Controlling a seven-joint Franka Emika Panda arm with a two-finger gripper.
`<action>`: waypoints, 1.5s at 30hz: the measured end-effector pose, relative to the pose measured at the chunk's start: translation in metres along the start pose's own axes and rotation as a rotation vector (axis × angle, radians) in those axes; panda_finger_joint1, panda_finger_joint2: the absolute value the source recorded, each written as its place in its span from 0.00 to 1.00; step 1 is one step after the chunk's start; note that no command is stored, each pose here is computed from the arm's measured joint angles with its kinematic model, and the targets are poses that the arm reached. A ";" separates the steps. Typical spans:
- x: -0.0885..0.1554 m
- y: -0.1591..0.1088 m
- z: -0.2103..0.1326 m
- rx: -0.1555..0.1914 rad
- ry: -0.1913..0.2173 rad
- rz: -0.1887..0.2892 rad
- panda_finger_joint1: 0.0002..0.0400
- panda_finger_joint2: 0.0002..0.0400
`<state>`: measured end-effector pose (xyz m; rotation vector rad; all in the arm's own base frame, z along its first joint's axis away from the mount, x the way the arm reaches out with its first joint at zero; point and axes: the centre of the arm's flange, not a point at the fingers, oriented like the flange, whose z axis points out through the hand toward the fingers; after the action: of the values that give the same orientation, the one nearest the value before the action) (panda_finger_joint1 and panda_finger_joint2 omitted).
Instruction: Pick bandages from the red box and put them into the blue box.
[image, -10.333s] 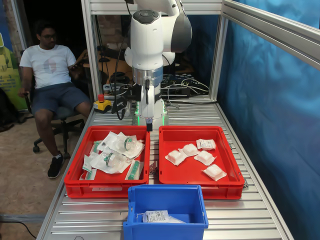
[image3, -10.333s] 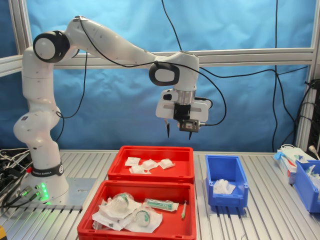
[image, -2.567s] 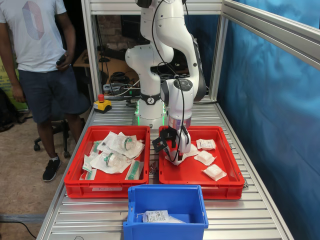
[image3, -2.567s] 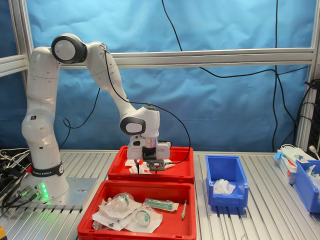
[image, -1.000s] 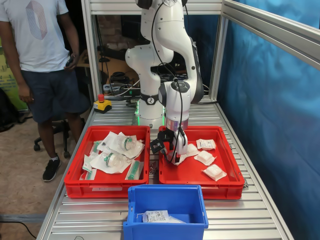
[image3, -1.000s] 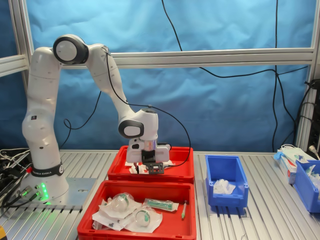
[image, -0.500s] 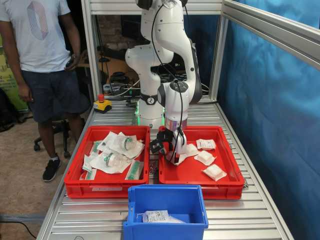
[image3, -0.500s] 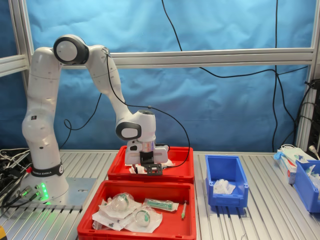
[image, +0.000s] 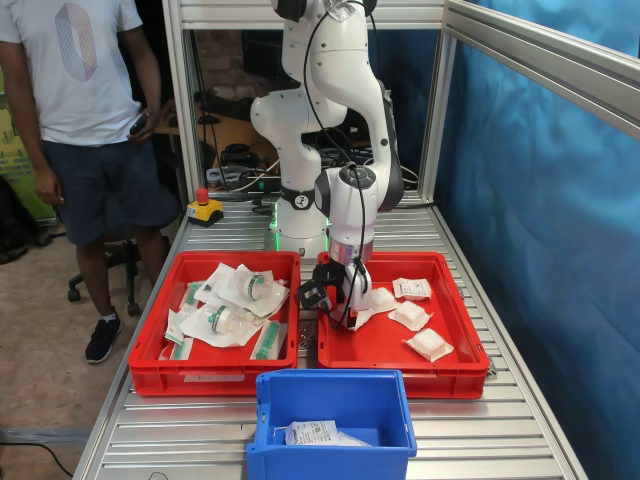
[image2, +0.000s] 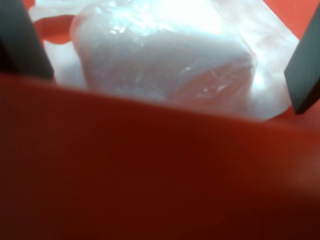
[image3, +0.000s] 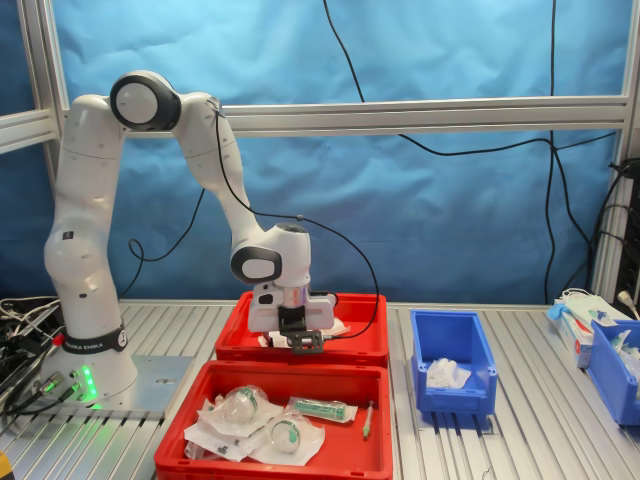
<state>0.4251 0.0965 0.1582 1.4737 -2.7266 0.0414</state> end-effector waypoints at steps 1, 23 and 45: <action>0.000 0.000 0.000 0.000 0.001 -0.001 1.00 1.00; -0.004 0.009 0.009 0.005 0.002 -0.024 0.66 0.66; -0.005 0.007 0.007 0.013 -0.006 -0.022 0.19 0.19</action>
<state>0.4219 0.1045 0.1512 1.5094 -2.7201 0.0542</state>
